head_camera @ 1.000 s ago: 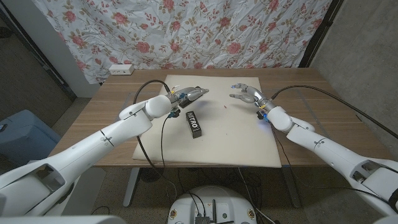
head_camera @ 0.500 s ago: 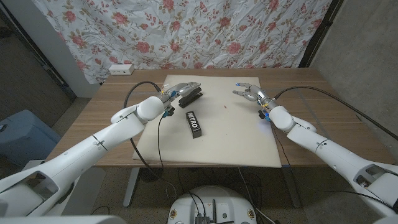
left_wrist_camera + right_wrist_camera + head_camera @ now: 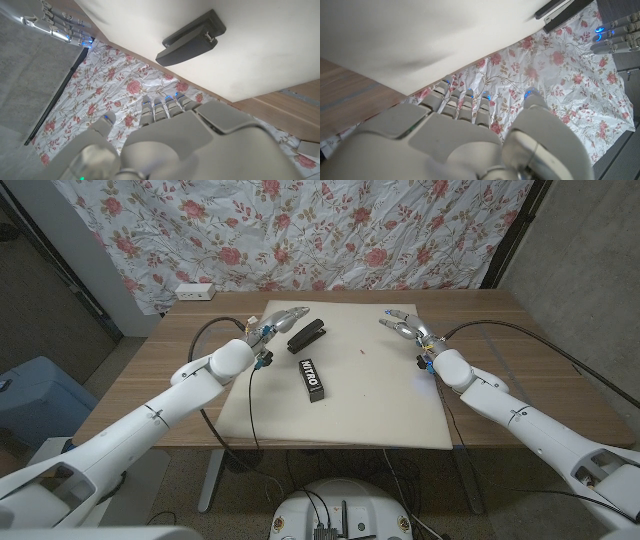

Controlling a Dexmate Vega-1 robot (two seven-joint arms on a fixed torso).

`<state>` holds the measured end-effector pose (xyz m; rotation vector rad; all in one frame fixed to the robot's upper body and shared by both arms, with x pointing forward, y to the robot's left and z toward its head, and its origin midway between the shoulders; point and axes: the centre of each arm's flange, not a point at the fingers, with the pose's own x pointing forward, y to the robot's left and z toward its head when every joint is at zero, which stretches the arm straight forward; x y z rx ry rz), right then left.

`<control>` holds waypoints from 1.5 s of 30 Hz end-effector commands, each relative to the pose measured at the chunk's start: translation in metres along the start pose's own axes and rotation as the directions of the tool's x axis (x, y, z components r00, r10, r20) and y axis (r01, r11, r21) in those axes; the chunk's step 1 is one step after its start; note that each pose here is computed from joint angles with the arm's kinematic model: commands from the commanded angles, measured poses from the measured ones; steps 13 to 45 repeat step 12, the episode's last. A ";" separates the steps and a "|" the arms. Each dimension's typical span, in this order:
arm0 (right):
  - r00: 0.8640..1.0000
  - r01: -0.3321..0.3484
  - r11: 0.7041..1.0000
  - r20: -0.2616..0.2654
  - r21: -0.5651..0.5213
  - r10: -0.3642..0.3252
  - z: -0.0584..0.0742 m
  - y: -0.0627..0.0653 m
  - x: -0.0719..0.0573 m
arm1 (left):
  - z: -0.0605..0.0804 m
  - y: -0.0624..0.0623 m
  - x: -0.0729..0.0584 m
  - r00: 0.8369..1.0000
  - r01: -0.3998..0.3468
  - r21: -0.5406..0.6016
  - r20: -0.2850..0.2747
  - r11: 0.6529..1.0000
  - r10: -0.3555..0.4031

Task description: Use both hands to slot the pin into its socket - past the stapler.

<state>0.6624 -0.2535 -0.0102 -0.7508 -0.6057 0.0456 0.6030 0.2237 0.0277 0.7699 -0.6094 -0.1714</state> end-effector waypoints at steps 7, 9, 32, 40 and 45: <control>0.998 0.055 0.987 -0.023 0.153 -0.053 0.000 -0.001 -0.009 | -0.043 0.003 0.002 0.995 -0.089 -0.207 0.021 0.974 0.096; 0.998 0.062 0.986 -0.023 0.157 -0.060 0.001 0.000 -0.010 | -0.044 0.003 0.002 0.995 -0.093 -0.212 0.021 0.973 0.100; 0.995 0.079 0.980 0.050 0.180 -0.089 0.037 -0.004 -0.012 | -0.042 0.002 0.002 0.992 -0.104 -0.222 0.045 0.970 0.116; 0.995 0.079 0.980 0.050 0.180 -0.089 0.037 -0.004 -0.012 | -0.042 0.002 0.002 0.992 -0.104 -0.222 0.045 0.970 0.116; 0.995 0.079 0.980 0.050 0.180 -0.089 0.037 -0.004 -0.012 | -0.042 0.002 0.002 0.992 -0.104 -0.222 0.045 0.970 0.116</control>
